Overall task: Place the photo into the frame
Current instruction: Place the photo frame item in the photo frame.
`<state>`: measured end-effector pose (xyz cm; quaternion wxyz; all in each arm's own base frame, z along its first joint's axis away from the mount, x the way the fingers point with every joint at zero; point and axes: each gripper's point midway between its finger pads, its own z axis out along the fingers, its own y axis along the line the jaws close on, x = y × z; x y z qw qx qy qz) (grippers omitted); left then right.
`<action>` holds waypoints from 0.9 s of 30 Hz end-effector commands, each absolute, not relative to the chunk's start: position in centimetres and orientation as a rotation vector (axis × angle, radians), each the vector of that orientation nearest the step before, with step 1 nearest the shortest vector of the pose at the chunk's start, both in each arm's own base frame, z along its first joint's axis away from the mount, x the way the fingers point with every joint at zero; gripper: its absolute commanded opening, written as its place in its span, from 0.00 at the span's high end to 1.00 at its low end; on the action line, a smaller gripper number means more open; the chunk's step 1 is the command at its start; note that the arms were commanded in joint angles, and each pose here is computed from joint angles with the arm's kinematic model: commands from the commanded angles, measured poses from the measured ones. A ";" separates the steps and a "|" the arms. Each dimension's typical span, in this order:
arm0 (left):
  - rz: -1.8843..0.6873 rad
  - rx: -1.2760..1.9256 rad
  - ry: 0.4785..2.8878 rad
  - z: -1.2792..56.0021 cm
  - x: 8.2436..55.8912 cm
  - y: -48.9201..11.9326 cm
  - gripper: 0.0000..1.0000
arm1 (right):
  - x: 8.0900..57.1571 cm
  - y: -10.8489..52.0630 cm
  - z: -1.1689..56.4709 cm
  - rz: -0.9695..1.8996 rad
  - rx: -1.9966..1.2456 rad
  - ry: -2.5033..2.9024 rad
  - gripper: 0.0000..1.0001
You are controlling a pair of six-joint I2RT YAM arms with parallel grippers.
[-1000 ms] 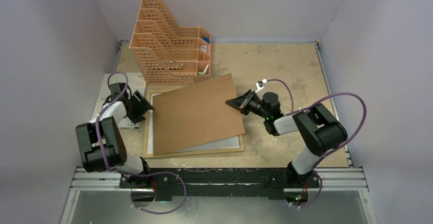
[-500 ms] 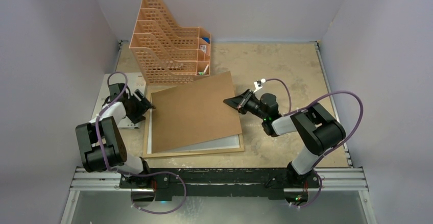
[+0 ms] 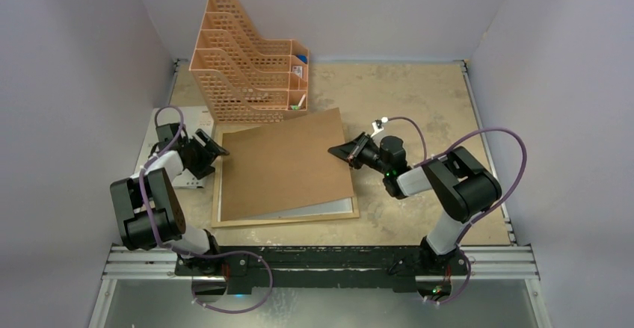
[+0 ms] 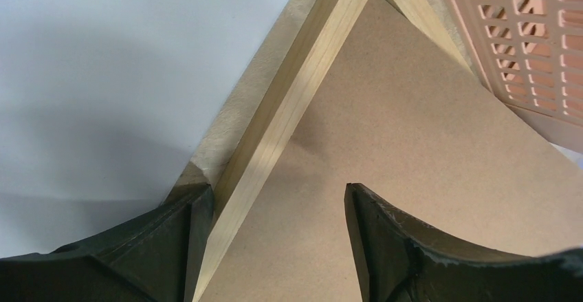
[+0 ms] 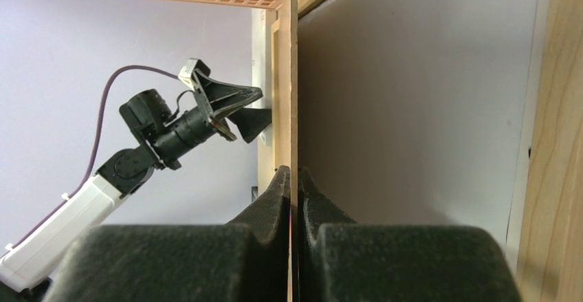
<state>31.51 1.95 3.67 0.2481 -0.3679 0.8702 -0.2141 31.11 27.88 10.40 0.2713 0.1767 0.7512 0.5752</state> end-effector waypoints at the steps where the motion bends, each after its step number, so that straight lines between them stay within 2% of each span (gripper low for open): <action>1: -0.811 -0.985 2.325 4.8 32.3 -0.7 0.28 | 30.8 29.1 11.1 1.566 0.365 2.066 0.97; 5: -0.906 -1.003 2.308 5.1 32.1 -1.7 0.28 | 30.8 28.9 10.3 1.464 0.313 2.151 0.88; 14: -0.904 -0.976 2.304 5.9 32.5 -1.6 0.25 | 31.5 28.5 10.3 1.260 0.171 2.299 0.48; 17: -0.882 -0.965 2.314 6.1 32.6 -1.3 0.23 | 32.0 27.7 9.6 1.144 0.174 2.370 0.38; 20: -0.859 -0.947 2.326 6.2 32.7 -1.1 0.22 | 31.8 27.2 9.1 1.087 0.165 2.420 0.30; 27: -0.821 -0.941 2.351 6.2 32.5 -0.7 0.21 | 31.3 25.7 8.7 0.943 0.125 2.501 0.17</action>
